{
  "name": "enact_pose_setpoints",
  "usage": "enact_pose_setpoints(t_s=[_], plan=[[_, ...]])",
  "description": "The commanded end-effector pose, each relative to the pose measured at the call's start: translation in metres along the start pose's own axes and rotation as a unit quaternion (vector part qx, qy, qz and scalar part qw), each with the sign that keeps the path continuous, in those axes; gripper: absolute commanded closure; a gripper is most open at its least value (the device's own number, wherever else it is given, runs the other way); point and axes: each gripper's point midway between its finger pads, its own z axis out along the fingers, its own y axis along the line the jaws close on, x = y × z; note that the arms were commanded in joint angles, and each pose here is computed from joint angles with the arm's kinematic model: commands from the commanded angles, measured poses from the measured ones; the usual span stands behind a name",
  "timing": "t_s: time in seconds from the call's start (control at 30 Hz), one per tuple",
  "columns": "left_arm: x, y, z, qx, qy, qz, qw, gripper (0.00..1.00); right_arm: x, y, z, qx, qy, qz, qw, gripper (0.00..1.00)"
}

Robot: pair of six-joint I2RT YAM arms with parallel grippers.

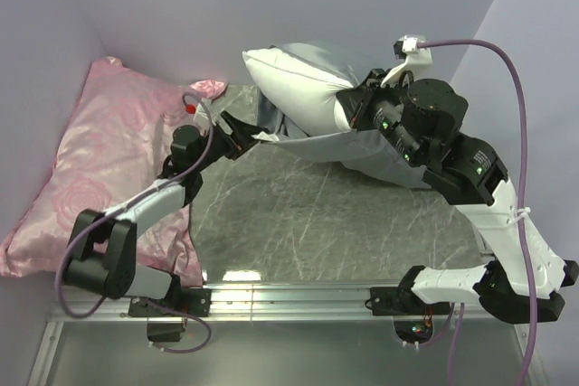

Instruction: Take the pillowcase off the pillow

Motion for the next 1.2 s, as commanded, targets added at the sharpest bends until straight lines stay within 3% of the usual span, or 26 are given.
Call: enact_pose_setpoints(t_s=[0.0, 0.13, 0.23, 0.37, 0.73, 0.93, 1.17], plan=[[-0.026, -0.017, -0.022, -0.024, -0.04, 0.021, 0.999, 0.1, -0.046, 0.01, -0.011, -0.033, -0.088, 0.058, 0.994, 1.0], [-0.059, -0.018, -0.059, -0.121, -0.11, 0.01, 0.986, 0.12, -0.03, 0.01, -0.005, -0.037, -0.074, 0.061, 0.995, 1.0], [-0.063, -0.032, -0.076, -0.129, -0.12, 0.012, 0.984, 0.12, -0.017, 0.015, -0.002, -0.053, -0.062, 0.068, 0.994, 1.0], [-0.057, -0.074, -0.096, -0.075, -0.118, -0.007, 0.99, 0.1, 0.016, 0.016, 0.006, -0.062, -0.033, 0.073, 0.995, 1.0], [-0.044, -0.132, -0.113, 0.027, -0.108, -0.063, 0.992, 0.01, 0.105, 0.052, 0.018, -0.1, 0.021, 0.058, 0.993, 1.0], [-0.015, -0.125, -0.099, 0.006, -0.06, -0.095, 0.994, 0.07, 0.114, 0.07, 0.021, -0.097, 0.026, 0.035, 0.994, 1.0], [0.002, -0.109, -0.115, -0.025, -0.082, -0.121, 0.989, 0.12, 0.115, 0.074, 0.024, -0.095, 0.025, 0.035, 0.995, 1.0]])
